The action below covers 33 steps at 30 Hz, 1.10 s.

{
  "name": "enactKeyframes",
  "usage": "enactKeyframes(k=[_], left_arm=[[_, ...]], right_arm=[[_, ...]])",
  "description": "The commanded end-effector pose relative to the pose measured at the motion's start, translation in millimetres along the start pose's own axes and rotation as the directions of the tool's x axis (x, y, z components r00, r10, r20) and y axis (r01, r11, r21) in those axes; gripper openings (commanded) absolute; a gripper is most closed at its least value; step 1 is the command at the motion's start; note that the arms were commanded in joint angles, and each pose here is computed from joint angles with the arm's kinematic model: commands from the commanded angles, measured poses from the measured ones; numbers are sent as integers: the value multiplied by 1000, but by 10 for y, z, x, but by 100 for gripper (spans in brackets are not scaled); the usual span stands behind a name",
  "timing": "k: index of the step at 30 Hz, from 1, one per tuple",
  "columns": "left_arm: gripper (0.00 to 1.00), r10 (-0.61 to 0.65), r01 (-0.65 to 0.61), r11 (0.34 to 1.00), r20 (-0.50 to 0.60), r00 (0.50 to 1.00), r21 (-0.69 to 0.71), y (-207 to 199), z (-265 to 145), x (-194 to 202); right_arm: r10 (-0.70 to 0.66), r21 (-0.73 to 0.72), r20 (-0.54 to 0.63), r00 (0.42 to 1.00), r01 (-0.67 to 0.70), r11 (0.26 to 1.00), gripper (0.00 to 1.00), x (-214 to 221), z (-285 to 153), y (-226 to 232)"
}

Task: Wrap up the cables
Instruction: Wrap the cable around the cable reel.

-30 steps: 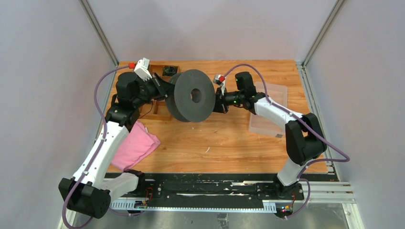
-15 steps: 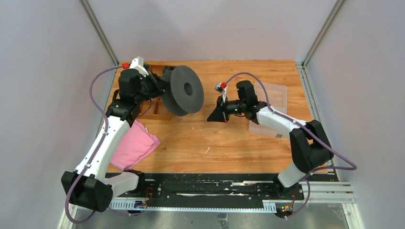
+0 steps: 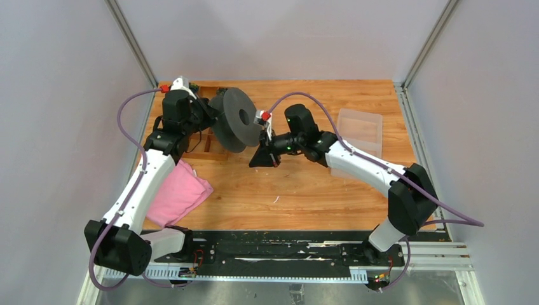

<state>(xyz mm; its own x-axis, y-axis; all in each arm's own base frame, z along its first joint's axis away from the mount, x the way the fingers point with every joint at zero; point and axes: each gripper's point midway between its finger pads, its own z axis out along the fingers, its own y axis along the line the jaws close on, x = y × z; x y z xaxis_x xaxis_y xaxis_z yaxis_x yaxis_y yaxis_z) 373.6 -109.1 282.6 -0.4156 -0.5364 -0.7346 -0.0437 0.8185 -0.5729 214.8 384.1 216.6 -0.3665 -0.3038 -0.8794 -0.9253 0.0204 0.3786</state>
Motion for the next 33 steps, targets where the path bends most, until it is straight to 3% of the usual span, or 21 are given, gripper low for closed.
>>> enactKeyframes(k=[1,8,18,28,33], left_arm=[[0,-1,-3,1000,127,992,27,-152,-44,-337],[0,19,-21,1000,94,995,20,-156,20,-138],[0,-63,63,998,34,997,23,-139,88,57],[0,80,-84,995,73,994,51,-222,83,116],[0,76,-81,994,61,995,75,-255,79,180]], right_arm=[[41,23,-31,999,-40,999,1,-201,127,101],[65,89,-32,997,-62,994,1,-547,253,46],[132,211,-27,991,-124,970,1,-692,330,-83],[119,224,0,993,-116,968,1,-949,343,-96],[107,269,-3,994,-102,958,1,-964,343,-198]])
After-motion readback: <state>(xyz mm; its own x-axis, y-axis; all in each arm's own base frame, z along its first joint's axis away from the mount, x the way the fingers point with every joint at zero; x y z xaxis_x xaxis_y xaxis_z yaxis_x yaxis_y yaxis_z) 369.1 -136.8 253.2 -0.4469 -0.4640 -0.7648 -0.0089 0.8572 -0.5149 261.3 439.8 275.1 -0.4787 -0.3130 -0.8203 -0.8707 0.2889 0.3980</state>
